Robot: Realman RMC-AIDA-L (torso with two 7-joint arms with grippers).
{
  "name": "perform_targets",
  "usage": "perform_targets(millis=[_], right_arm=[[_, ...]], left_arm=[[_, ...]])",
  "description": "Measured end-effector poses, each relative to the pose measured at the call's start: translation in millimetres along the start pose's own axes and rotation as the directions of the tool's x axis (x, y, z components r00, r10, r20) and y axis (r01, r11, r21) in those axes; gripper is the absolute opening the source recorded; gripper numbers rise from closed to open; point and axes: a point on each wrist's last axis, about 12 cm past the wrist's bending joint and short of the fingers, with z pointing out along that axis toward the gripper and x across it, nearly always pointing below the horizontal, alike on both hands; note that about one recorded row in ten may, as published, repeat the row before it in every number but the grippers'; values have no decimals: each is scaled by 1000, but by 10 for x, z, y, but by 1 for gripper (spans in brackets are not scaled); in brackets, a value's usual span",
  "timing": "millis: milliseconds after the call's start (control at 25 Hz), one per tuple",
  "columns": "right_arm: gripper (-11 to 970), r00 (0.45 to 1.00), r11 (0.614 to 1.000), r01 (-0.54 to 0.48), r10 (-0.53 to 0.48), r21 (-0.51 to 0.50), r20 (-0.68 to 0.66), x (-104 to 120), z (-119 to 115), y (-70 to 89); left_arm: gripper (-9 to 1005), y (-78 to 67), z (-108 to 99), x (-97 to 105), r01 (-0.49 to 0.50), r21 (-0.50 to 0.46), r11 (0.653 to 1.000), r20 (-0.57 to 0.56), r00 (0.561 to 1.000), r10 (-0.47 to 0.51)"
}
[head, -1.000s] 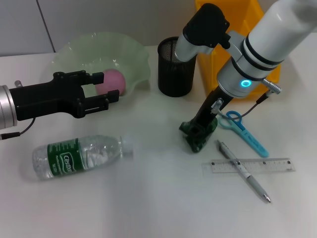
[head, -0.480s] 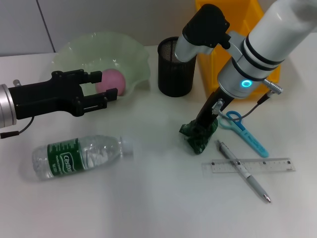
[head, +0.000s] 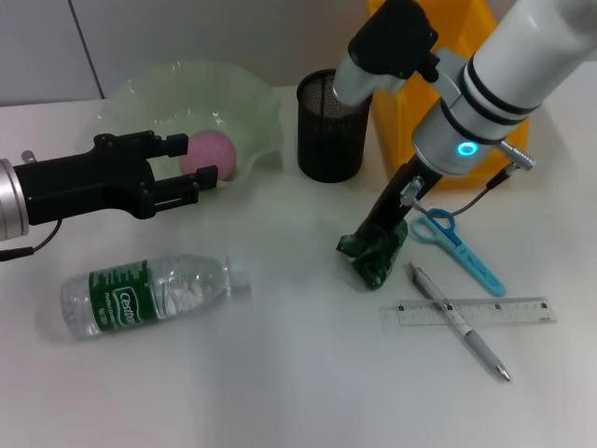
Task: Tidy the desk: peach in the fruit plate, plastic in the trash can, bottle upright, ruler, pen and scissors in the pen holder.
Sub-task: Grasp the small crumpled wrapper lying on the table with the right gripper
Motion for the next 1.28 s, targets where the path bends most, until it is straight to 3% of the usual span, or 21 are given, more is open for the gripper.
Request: perform_targets(millis=[80, 320, 520, 640, 840, 1040, 1280], right_arm=[[17, 1000, 1000, -7, 7, 5, 8, -10, -12, -6], [102, 1000, 1000, 22, -22, -1, 14, -75, -71, 49], [294, 998, 998, 57, -56, -11, 13, -108, -224, 102], [526, 997, 997, 75, -75, -19, 6, -115, -293, 132], [709, 991, 991, 125, -127, -37, -50, -96, -419, 202], [709, 976, 983, 181, -181, -11, -121, -46, -486, 186], [709, 960, 975, 220, -211, 30, -183, -34, -389, 145]], left_arm=[[651, 0, -1, 1, 0, 0, 1000, 0, 1000, 0], [651, -3, 0, 2, 2, 2, 1000, 0, 1000, -2], [651, -3, 5, -5, 2, 5, 1000, 1, 1000, -2], [651, 7, -3, -12, 0, 2, 1000, -1, 1000, 0], [651, 24, -11, -30, -6, 0, 1000, -2, 1000, 6], [651, 36, 1, -53, -13, -1, 1000, -2, 1000, 13], [651, 39, 17, -74, -17, 1, 1000, 0, 1000, 17]])
